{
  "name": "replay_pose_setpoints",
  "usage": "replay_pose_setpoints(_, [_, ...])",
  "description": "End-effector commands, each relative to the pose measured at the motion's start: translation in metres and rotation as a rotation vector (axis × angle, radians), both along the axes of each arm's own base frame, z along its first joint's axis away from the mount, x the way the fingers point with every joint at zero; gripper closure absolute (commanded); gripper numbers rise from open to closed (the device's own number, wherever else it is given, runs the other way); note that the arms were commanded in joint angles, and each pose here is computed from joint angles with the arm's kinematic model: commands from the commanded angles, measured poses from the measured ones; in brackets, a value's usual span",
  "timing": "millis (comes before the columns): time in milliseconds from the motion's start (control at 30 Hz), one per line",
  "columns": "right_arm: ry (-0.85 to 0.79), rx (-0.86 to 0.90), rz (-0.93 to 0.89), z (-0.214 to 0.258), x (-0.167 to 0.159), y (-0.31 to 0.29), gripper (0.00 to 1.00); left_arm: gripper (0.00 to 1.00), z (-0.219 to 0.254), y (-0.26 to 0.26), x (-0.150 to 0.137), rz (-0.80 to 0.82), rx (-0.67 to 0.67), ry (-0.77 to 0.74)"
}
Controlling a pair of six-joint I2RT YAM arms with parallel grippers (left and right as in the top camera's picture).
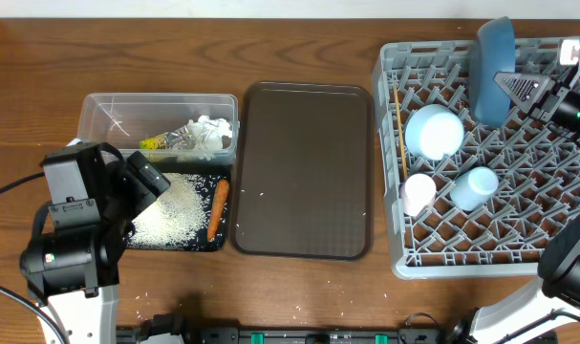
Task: Sort waste into correct bins and load items into the dishwasher rack
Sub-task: 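Lift the blue plate and stand it upright at the rack's back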
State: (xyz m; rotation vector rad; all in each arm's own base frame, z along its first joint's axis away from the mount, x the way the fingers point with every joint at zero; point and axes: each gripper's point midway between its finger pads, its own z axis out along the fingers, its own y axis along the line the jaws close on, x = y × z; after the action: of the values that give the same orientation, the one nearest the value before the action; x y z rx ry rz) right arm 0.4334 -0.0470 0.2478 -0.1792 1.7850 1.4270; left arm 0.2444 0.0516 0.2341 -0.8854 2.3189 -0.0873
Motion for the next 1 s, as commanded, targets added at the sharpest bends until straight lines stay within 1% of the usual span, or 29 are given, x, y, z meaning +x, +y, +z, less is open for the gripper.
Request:
replay_pose_setpoints(0, [0.06, 0.044, 0.025, -0.003, 0.001, 0.008, 0.99, 0.01, 0.002, 0.001, 0.0, 0.008, 0.0, -0.003])
replay_pose_setpoints(333, [0.066, 0.045, 0.063, -0.003, 0.003, 0.024, 0.99, 0.01, 0.002, 0.001, 0.0, 0.007, 0.0, -0.003])
replay_pose_setpoints(500, [0.061, 0.043, 0.061, -0.003, 0.003, 0.023, 0.99, 0.01, 0.002, 0.001, 0.0, 0.007, 0.0, -0.003])
replay_pose_setpoints(967, [0.12, 0.086, -0.076, -0.006, -0.008, -0.034, 0.99, 0.01, 0.002, 0.001, 0.0, 0.007, 0.0, -0.003])
